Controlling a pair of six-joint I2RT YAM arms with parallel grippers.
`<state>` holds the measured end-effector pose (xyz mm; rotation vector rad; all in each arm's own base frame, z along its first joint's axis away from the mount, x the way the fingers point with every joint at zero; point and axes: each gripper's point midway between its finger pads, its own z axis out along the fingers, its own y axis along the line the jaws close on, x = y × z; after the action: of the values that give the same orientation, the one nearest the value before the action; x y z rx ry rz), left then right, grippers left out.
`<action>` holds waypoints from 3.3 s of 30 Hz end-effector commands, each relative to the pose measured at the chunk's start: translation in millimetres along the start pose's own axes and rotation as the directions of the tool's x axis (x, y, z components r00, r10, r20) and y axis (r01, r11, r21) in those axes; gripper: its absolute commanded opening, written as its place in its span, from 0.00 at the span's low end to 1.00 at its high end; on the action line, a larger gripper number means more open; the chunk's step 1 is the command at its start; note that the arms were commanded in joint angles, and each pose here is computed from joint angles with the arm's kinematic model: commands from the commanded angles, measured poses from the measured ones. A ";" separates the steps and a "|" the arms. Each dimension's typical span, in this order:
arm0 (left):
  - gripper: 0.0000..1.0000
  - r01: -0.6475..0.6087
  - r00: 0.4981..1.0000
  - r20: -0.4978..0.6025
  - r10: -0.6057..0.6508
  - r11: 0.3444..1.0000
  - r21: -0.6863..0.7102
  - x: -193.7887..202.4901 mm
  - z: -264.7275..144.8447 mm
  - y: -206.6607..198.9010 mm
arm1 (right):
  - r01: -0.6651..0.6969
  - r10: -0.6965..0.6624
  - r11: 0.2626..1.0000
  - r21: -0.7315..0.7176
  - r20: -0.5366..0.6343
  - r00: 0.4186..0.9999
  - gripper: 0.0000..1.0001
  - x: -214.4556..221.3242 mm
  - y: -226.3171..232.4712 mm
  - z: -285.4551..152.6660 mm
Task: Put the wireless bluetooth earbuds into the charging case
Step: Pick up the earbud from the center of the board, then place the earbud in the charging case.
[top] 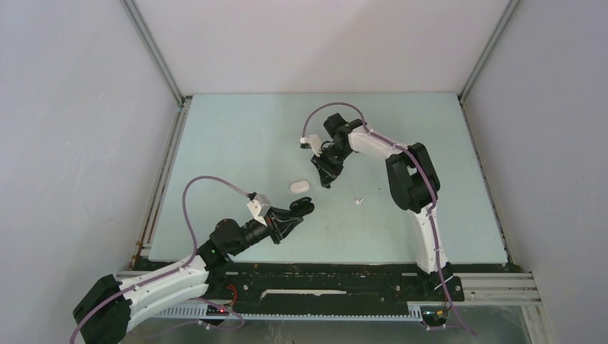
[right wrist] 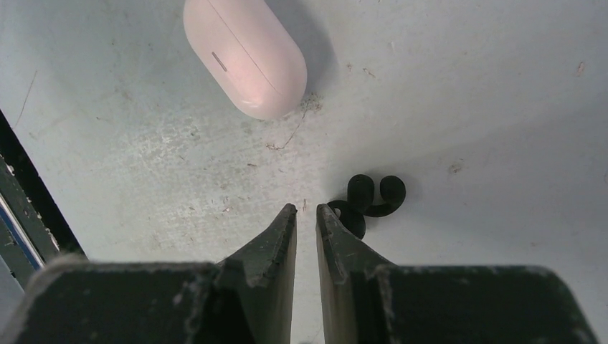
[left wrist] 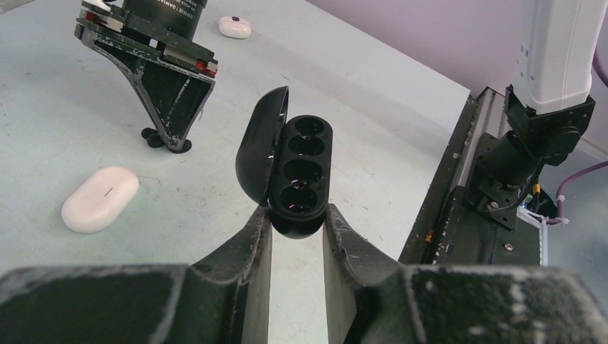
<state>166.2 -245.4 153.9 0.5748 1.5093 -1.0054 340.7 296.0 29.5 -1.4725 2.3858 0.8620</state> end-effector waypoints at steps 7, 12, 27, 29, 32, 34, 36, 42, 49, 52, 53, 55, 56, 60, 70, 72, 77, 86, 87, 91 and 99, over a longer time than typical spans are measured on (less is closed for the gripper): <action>0.00 0.006 1.000 0.016 -0.005 1.000 -0.022 -1.8 -0.1 4.5 | -0.003 0.003 0.998 0.062 -0.004 1.000 0.19 -7.2 -16.1 -10.0; 0.00 0.009 1.000 0.027 -0.009 1.000 -0.023 -3.4 -1.4 4.3 | -0.006 0.009 0.995 0.104 -0.035 0.999 0.19 0.7 -22.8 -12.0; 0.00 0.009 1.000 0.023 -0.008 1.000 -0.019 -3.8 -1.9 3.4 | -0.036 0.043 0.991 0.125 -0.057 0.997 0.20 15.8 -23.4 -18.9; 0.00 0.009 1.000 0.021 -0.009 1.000 -0.019 -3.2 -2.3 3.3 | -0.040 0.047 0.991 0.125 -0.057 0.997 0.20 15.7 -22.0 -19.7; 0.00 0.007 1.000 0.024 -0.007 1.000 -0.019 -3.8 -2.5 3.3 | -0.039 0.048 0.990 0.136 -0.067 0.997 0.22 17.0 -21.7 -19.6; 0.00 0.009 1.000 0.023 -0.008 1.000 -0.020 -3.8 -2.6 3.4 | -0.036 0.048 0.988 0.150 -0.075 0.996 0.23 18.1 -22.6 -19.9; 0.00 0.009 1.000 0.024 -0.009 1.000 -0.019 -3.9 -2.8 3.2 | -0.034 0.047 0.987 0.156 -0.080 0.996 0.23 19.0 -22.3 -19.3; 0.00 0.009 1.000 0.023 -0.009 1.000 -0.019 -3.3 -3.1 3.1 | -0.066 0.085 0.978 0.197 -0.088 0.992 0.25 21.5 -26.7 -20.3; 0.00 0.010 1.000 0.018 -0.010 1.000 -0.023 -1.4 -3.1 4.2 | -0.123 0.136 0.974 0.189 -0.055 0.989 0.28 15.0 -23.6 -19.6; 0.00 0.012 1.000 0.016 -0.012 1.000 -0.023 -1.1 -2.9 4.2 | -0.139 0.152 0.972 0.187 -0.055 0.987 0.28 14.0 -23.4 -17.2; 0.00 0.013 1.000 0.016 -0.013 1.000 -0.022 -1.2 -3.0 3.8 | -0.143 0.157 0.971 0.194 -0.057 0.986 0.28 14.2 -24.6 -17.2; 0.00 0.015 1.000 0.016 -0.014 1.000 -0.024 -0.9 -3.2 4.3 | -0.149 0.166 0.966 0.213 -0.062 0.984 0.26 15.7 -27.7 -16.9; 0.00 0.015 1.000 0.017 -0.015 1.000 -0.023 -0.7 -3.4 4.0 | -0.152 0.170 0.964 0.218 -0.063 0.983 0.25 16.1 -28.4 -17.7; 0.00 0.015 1.000 0.017 -0.015 1.000 -0.025 -0.4 -3.7 4.5 | -0.158 0.175 0.958 0.241 -0.051 0.983 0.22 14.2 -31.1 -24.9; 0.00 0.015 1.000 0.007 -0.015 1.000 -0.025 1.0 -2.4 4.7 | -0.115 0.129 0.965 0.236 -0.042 0.991 0.02 13.0 -28.7 -39.4; 0.00 0.014 1.000 0.007 -0.013 1.000 -0.023 1.5 -2.9 4.4 | -0.062 0.071 0.972 0.227 -0.031 0.997 0.00 9.2 -18.1 -53.2; 0.00 -0.003 1.000 0.002 0.003 1.000 -0.020 3.3 -3.3 4.8 | 0.155 -0.151 0.961 0.229 -0.036 0.988 0.00 9.9 23.5 -98.5; 0.00 -0.071 0.995 -0.066 0.074 0.996 0.056 16.4 3.0 -3.0 | 0.520 -0.514 0.850 0.087 -0.084 0.854 0.00 39.2 128.3 -141.5; 0.00 -0.075 0.995 -0.063 0.079 0.995 0.067 16.3 3.3 -4.5 | 0.538 -0.533 0.840 0.064 -0.082 0.842 0.00 40.1 138.8 -140.1; 0.00 -0.084 0.994 -0.058 0.090 0.992 0.097 16.3 4.6 -9.1 | 0.564 -0.563 0.826 -0.013 -0.079 0.823 0.00 39.1 169.9 -128.8; 0.00 -0.101 0.992 -0.056 0.110 0.983 0.155 20.0 4.2 -17.8 | 0.538 -0.543 0.838 -0.087 -0.048 0.838 0.00 15.1 199.2 -102.3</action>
<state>153.5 -257.1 123.8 0.7505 1.5564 -1.0187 174.3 270.1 170.4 -2.1313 1.7928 0.6798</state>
